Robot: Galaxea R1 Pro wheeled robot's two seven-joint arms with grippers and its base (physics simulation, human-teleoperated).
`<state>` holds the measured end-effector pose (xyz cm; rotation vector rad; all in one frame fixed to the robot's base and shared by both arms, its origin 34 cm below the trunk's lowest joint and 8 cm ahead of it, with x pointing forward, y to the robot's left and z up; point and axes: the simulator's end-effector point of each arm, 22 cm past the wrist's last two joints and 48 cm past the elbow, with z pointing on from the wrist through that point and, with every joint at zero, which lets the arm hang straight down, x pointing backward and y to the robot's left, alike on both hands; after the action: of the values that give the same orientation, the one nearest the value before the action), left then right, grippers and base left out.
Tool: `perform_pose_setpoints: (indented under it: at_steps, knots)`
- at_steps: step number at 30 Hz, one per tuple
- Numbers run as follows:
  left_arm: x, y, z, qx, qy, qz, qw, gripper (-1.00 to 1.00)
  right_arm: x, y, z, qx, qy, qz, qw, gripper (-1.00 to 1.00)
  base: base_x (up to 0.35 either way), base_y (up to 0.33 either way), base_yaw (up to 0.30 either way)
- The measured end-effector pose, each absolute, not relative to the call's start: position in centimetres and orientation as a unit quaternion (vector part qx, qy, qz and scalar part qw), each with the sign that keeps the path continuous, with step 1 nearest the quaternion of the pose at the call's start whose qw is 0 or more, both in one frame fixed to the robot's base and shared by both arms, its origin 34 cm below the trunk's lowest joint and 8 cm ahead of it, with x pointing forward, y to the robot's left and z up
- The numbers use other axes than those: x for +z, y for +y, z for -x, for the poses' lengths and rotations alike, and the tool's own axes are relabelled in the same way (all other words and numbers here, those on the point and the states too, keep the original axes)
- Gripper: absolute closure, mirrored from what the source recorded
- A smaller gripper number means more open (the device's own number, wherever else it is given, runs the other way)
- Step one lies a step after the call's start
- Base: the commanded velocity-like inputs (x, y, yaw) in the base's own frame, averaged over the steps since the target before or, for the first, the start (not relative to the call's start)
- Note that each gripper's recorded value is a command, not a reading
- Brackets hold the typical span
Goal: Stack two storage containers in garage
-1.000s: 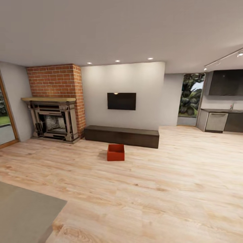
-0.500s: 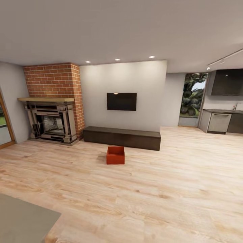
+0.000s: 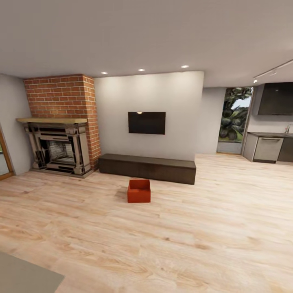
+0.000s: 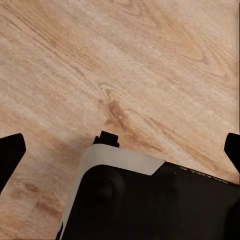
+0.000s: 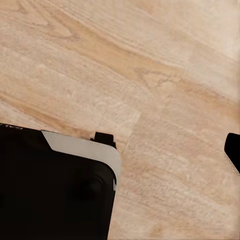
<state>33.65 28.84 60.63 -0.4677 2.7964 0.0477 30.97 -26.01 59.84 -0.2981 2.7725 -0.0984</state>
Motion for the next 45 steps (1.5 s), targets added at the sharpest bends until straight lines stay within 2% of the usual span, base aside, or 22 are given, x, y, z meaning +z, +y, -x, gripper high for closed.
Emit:
perform_pose_setpoints:
  at_steps: [45]
  knots:
    - [60.63,28.84,-33.64,0.017,0.975,0.163,0.152,-1.0,59.85,-26.0,-30.99,-0.035,0.978,0.105,0.175,-1.0,0.323,0.0,0.0]
